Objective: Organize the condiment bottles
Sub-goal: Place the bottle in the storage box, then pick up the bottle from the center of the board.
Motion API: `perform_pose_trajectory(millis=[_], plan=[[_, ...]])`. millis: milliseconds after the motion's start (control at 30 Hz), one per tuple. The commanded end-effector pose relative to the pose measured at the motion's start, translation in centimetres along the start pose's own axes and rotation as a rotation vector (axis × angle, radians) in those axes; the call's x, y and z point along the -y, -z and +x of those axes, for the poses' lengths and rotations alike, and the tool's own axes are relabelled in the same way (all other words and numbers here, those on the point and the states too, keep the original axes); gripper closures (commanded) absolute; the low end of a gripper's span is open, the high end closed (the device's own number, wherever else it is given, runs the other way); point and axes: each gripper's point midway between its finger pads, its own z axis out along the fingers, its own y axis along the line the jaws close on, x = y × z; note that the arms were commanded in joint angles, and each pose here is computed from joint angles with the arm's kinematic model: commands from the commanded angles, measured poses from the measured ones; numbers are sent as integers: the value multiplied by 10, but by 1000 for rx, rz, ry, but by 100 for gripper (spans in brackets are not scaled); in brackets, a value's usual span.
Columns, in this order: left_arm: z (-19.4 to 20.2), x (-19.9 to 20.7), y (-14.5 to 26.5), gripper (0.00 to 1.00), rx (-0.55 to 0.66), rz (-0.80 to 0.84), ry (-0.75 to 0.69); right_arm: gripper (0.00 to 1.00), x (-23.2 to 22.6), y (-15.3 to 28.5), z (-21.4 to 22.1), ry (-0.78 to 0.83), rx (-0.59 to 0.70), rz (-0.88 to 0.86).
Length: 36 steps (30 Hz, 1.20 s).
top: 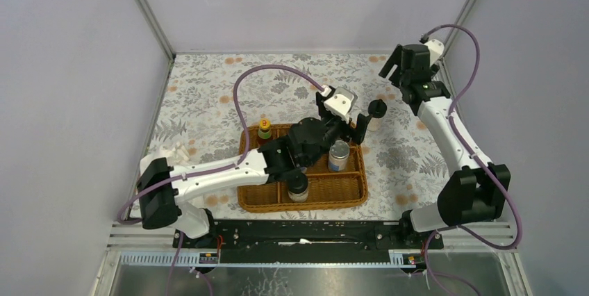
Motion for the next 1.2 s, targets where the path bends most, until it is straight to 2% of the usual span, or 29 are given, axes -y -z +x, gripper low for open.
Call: perform_pose_trajectory(millis=[0, 167, 533, 1167], plan=[[-8, -3, 8, 12, -54, -13, -17, 9, -3, 2, 23, 118, -67, 41], [-16, -3, 12, 12, -88, -15, 2, 9, -1, -3, 54, 180, -134, 86], [-22, -18, 29, 11, -81, -30, 35, 8, 7, -18, 104, 236, -237, 133], [-12, -27, 27, 12, -96, -40, 53, 11, 12, -38, 147, 257, -320, 142]])
